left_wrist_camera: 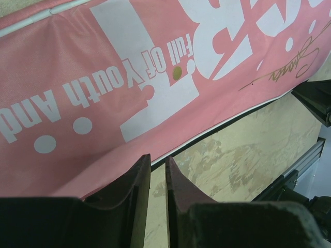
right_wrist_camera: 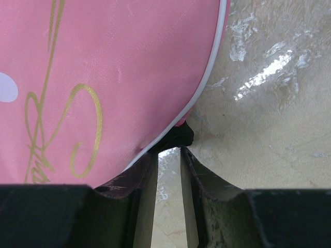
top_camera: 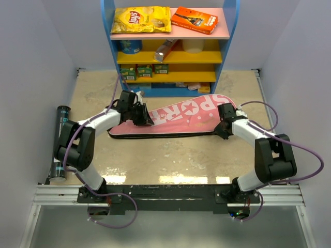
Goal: Pack up the badminton gear
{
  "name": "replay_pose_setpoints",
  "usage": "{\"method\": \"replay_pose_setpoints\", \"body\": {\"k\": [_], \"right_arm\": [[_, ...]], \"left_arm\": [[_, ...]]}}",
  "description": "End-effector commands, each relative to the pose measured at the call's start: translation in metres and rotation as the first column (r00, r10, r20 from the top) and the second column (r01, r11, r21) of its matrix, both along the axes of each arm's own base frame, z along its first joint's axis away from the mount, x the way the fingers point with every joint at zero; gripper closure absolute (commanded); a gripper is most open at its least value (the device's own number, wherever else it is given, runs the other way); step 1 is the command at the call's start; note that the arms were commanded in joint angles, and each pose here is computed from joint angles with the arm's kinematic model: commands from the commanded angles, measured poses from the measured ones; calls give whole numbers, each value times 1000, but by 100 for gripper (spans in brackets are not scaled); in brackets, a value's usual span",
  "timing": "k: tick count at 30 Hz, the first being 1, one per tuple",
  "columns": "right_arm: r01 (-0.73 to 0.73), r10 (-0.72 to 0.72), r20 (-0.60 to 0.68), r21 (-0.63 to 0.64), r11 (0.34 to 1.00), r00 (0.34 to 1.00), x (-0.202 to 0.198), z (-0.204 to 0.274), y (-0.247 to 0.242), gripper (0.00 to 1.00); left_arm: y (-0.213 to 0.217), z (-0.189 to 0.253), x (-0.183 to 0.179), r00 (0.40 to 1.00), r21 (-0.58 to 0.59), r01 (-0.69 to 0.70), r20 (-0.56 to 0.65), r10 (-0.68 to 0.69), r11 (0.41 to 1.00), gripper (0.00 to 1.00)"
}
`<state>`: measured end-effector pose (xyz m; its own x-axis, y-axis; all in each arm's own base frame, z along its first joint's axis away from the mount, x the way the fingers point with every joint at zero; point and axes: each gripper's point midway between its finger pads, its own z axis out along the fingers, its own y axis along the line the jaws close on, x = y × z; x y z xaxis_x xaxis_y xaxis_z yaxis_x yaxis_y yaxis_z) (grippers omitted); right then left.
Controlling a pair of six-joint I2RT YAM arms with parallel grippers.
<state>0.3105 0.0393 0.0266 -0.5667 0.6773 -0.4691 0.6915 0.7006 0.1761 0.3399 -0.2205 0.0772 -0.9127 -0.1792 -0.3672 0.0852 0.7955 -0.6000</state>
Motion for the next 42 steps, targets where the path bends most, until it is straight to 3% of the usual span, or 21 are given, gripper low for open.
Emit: {"method": "replay_pose_setpoints", "body": {"k": [1, 8, 17, 27, 42], "right_arm": [[39, -41, 94, 27, 999, 995, 27, 7, 3, 71], [73, -72, 17, -55, 996, 997, 13, -11, -12, 72], [62, -63, -13, -83, 995, 998, 10, -22, -16, 100], [7, -6, 13, -13, 1000, 1000, 12, -21, 0, 100], [-188, 188, 7, 52, 981, 982, 21, -26, 82, 100]], "left_arm": [[-3, 0, 2, 999, -24, 29, 21, -28, 999, 78], [-4, 1, 1, 999, -27, 34, 22, -34, 999, 78], [-4, -2, 0, 999, -24, 37, 15, -37, 999, 78], [1, -27, 3, 1000, 74, 23, -7, -22, 997, 80], [2, -71, -5, 997, 192, 31, -81, -15, 981, 89]]}}
